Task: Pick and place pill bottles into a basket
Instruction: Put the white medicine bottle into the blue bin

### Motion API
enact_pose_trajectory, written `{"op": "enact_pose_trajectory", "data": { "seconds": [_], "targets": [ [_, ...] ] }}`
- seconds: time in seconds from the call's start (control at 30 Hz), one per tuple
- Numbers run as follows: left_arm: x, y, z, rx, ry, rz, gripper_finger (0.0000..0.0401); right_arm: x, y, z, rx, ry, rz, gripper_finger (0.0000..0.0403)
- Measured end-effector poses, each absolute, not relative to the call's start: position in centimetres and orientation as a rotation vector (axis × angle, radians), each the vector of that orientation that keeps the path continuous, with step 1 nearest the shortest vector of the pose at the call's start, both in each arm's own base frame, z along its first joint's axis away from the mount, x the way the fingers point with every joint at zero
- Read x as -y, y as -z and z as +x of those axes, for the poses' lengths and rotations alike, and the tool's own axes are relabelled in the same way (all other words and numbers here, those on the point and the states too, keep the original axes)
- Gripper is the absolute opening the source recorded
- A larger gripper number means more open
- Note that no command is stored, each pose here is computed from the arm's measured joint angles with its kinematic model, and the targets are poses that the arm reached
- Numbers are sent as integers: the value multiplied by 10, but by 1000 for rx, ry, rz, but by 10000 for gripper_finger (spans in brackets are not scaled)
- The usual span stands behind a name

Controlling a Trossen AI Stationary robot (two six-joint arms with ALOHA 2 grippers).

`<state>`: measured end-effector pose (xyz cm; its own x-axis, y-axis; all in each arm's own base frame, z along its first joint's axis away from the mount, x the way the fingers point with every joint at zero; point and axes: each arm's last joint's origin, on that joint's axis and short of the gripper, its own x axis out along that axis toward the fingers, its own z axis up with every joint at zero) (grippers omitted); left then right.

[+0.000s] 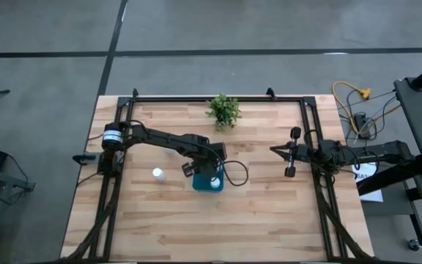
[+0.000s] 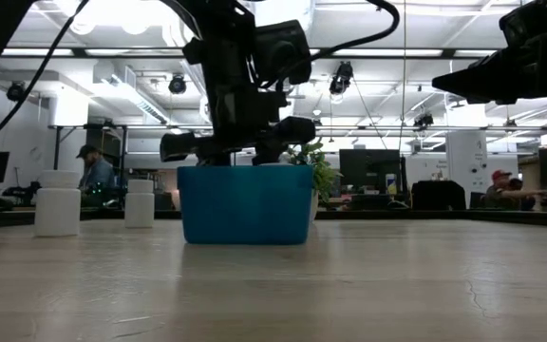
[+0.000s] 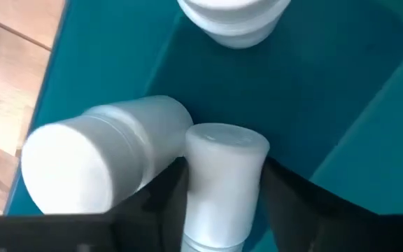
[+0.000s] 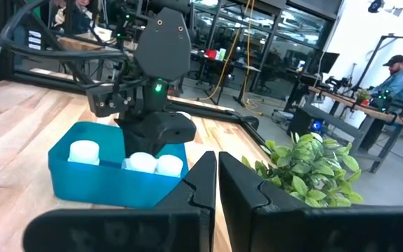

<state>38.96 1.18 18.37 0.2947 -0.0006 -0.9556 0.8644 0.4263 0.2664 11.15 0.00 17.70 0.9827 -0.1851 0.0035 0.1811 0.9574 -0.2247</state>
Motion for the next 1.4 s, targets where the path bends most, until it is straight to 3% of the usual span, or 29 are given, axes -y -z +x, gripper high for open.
{"op": "enact_pose_trajectory", "data": {
  "seconds": [0.47,0.77,0.93,1.23,1.4],
  "targets": [
    [-9,-190,389,-1124,699,984,103,0,-177,111,-18,187,-224,9],
    [-7,-191,388,-1122,706,989,59,0,-178,111,-11,189,-215,9],
    [-7,-186,385,-1135,713,983,85,0,-178,111,-4,189,-215,9],
    [-7,-181,385,-1142,696,960,183,0,-178,111,-2,188,-214,9],
    [-8,-177,385,-1145,698,958,205,0,-178,111,-2,188,-214,9]
  ]
}}
